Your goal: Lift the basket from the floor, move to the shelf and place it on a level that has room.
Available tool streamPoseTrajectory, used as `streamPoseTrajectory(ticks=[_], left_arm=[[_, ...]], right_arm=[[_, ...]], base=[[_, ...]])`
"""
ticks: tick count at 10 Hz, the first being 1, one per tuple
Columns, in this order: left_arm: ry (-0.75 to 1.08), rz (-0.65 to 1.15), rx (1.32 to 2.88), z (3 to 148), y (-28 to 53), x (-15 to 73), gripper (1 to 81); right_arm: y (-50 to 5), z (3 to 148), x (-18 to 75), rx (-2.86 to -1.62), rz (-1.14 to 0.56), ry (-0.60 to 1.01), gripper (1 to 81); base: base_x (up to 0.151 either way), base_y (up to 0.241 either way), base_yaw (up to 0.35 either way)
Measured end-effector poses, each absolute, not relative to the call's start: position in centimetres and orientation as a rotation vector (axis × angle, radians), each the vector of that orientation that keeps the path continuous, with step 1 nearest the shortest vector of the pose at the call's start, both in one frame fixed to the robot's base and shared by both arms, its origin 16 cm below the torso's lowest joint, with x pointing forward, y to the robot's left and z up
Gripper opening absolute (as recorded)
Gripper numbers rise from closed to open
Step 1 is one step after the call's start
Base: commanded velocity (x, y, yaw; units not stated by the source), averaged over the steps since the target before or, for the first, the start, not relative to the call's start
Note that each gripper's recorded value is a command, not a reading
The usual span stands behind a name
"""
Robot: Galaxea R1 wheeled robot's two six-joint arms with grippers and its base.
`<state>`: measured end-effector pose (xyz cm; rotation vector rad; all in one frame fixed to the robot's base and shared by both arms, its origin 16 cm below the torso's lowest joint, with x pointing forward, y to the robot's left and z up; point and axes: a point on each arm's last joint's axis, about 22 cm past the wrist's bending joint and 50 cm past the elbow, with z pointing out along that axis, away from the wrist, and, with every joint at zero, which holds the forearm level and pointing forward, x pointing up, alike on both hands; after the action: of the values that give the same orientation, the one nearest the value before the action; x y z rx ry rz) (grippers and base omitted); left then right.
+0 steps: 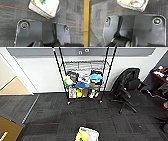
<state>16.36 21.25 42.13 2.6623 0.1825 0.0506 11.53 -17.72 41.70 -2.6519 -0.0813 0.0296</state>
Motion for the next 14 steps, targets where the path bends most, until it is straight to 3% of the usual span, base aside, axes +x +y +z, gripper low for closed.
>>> streamPoseTrajectory(ticks=[4, 14], left_arm=[[0.182, 0.048, 2.662, 42.1, 21.2, 16.3, 81.1], [0.186, 0.014, 2.678, 41.9, 21.8, 15.1, 81.1]], right_arm=[[-17.7, 41.7, 11.5, -2.651, 0.031, -0.081, 81.1], [-17.6, 41.7, 12.2, -2.655, 0.020, -0.083, 81.1]], base=[[0.083, 0.000, 0.000], [0.000, 0.000, 0.000]])
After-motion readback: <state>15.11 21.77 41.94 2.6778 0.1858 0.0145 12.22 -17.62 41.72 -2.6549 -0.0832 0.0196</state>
